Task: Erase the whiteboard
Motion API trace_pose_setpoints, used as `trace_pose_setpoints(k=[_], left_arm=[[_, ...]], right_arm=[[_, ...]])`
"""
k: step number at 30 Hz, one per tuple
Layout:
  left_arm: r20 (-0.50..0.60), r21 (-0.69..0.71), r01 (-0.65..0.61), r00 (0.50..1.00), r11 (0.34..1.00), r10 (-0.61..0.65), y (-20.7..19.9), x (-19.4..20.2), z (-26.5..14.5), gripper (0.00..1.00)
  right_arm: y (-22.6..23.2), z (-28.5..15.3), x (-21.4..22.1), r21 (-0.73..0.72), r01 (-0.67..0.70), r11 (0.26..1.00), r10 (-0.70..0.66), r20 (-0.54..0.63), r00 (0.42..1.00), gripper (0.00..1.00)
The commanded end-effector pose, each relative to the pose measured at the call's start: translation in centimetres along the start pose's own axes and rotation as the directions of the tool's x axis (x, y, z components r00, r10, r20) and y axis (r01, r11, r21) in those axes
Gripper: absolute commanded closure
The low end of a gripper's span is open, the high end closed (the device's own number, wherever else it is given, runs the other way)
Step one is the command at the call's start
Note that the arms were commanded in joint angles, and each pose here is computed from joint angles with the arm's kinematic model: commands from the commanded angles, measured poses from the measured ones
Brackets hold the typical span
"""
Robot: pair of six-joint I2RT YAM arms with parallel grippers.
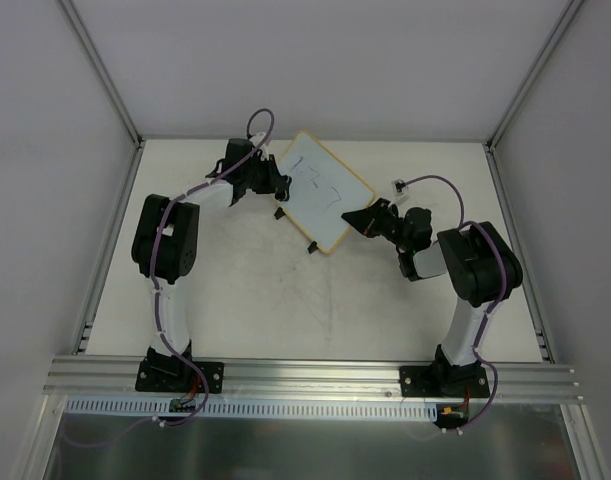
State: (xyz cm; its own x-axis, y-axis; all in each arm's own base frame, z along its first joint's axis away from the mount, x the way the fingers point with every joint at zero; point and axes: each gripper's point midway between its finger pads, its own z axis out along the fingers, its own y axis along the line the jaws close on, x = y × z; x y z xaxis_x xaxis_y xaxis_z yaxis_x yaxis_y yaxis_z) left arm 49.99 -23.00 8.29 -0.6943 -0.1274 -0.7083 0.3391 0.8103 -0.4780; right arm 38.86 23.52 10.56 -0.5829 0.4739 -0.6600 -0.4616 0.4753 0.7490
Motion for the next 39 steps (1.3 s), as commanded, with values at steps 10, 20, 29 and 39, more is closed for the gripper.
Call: trace_pose_setpoints(k=[10,20,29,39], left_arm=[[0.01,-0.085,0.05,0.999,0.995,-0.049,5.0,-4.6,1.2,1.0],[-0.013,-0.063,0.045,0.999,0.997,-0.045,3.5,-3.5,0.7,1.0],[-0.101,-0.02,0.039,0.994,0.999,-0.041,-1.0,1.1,1.9,1.0],[-0.137,0.042,-0.029,0.99,0.999,0.034,-6.4,6.4,1.6,1.0]], right_arm=[[4.6,0.7,-2.5,-0.185,0.184,0.965,-0.165,0.11,0.98,1.0],[4.6,0.8,-2.4,-0.186,0.182,0.966,-0.164,0.109,0.98,1.0],[4.7,0.8,-2.3,-0.189,0.182,0.965,-0.164,0.106,0.981,1.0],[4.7,0.9,-2.2,-0.192,0.178,0.965,-0.161,0.101,0.982,1.0]])
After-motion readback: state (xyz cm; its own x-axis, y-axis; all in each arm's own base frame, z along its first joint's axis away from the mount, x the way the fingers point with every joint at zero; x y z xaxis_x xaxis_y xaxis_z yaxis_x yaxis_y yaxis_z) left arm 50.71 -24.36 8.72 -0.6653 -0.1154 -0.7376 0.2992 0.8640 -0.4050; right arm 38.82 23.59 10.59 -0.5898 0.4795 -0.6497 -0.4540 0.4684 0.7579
